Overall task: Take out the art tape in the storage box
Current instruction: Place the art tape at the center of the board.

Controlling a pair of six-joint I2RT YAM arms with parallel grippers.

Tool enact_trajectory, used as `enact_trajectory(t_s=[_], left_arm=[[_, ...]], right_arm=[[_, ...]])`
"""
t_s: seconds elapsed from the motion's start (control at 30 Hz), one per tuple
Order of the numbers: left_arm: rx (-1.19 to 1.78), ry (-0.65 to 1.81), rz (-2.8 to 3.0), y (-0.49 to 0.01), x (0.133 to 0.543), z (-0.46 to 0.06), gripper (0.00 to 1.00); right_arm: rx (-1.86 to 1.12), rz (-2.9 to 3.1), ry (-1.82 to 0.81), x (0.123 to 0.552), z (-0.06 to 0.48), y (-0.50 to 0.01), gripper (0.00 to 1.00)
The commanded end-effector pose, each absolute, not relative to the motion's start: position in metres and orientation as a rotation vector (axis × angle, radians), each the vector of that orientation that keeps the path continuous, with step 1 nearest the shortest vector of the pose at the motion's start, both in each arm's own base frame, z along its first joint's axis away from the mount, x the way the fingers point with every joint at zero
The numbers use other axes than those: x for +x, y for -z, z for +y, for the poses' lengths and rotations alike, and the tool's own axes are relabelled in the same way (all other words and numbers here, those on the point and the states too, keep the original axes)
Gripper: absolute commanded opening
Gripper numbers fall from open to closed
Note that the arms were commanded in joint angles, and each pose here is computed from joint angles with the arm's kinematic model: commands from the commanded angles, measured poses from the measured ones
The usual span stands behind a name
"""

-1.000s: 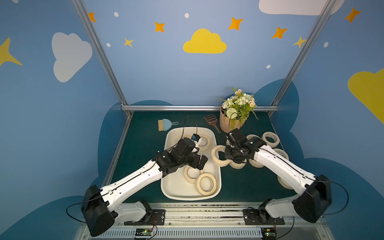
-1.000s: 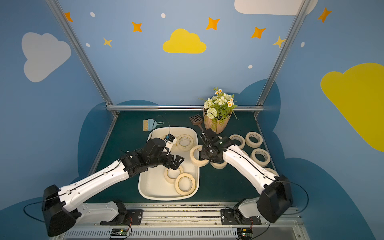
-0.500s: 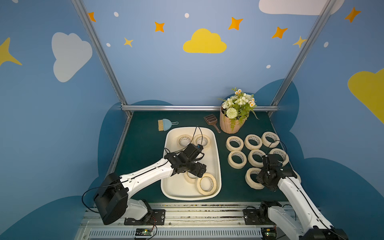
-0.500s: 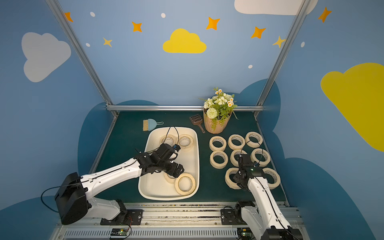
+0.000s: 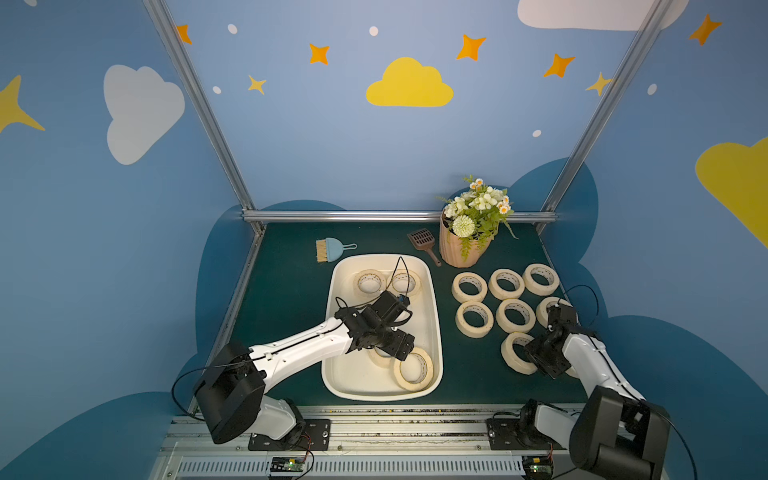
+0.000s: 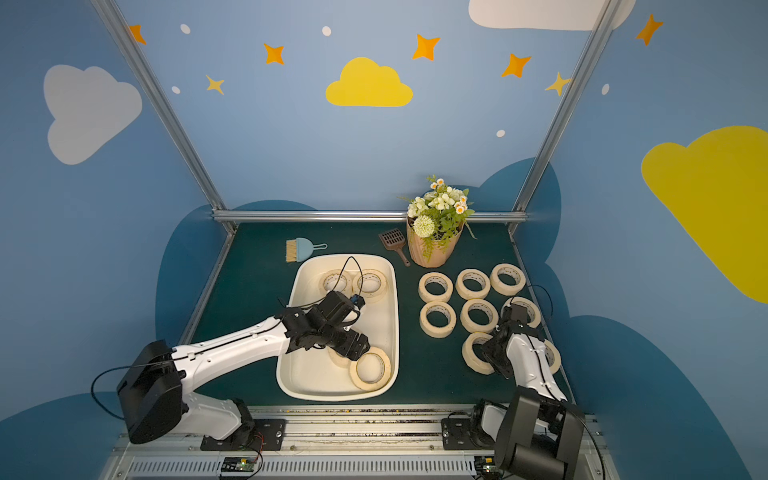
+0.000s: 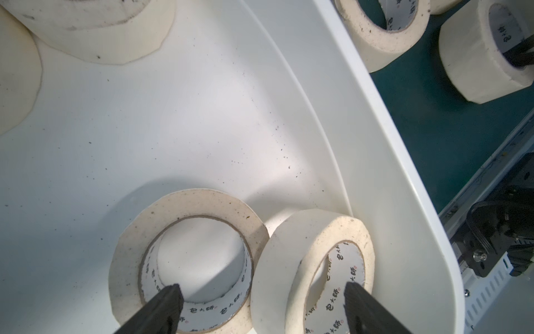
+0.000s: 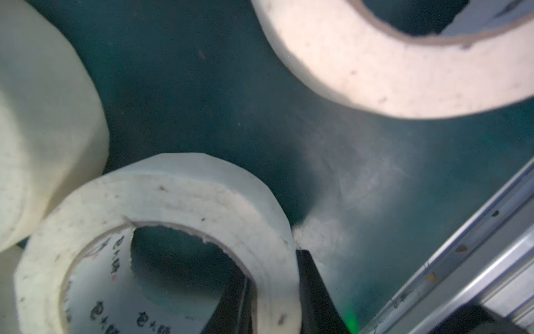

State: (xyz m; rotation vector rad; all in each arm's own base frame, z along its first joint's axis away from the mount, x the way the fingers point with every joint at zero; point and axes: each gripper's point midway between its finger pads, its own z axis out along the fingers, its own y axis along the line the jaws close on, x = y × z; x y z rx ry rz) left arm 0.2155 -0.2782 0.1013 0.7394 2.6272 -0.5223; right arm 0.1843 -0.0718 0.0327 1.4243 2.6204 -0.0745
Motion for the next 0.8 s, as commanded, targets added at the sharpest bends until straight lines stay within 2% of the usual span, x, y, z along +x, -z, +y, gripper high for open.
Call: enact_trajectory(t_s=[0.0,0.07,0.1,0.13,0.23,0.37,0.6,0.67,0.77], left_arm=[[0.750,0.517,2.688,-0.084,0.207,-0.276,0.90],[0.751,0.518,2.705,-0.079,0.206,-0.277,0.89],[0.752,0.517,2.710,-0.077,0.206,-0.277,0.89],[0.751,0.512,2.715,-0.075,0.206,-0.277,0.88],[0.754,0.504,2.724,-0.072,0.206,-0.277,0.86],[0.758,0.491,2.742,-0.068,0.204,-0.276,0.82],[0.774,0.425,2.781,-0.059,0.203,-0.275,0.76],[0.778,0.407,2.793,-0.056,0.202,-0.275,0.71],[0.787,0.381,2.806,-0.053,0.203,-0.275,0.53]], right_arm=[[1.409,2.602,0.102,0.197,-0.088,-0.036,0.03],[1.401,2.617,0.096,0.200,-0.091,-0.041,0.23],[1.378,2.630,0.093,0.202,-0.091,-0.045,0.37],[1.336,2.658,0.087,0.203,-0.091,-0.048,0.47],[1.270,2.696,0.079,0.206,-0.088,-0.057,0.64],[1.114,2.698,0.041,0.216,-0.067,-0.081,0.68],[0.711,2.745,-0.142,0.223,0.022,-0.122,0.69],[0.595,2.774,-0.174,0.219,0.044,-0.126,0.69],[0.390,2.837,-0.193,0.205,0.080,-0.129,0.69]])
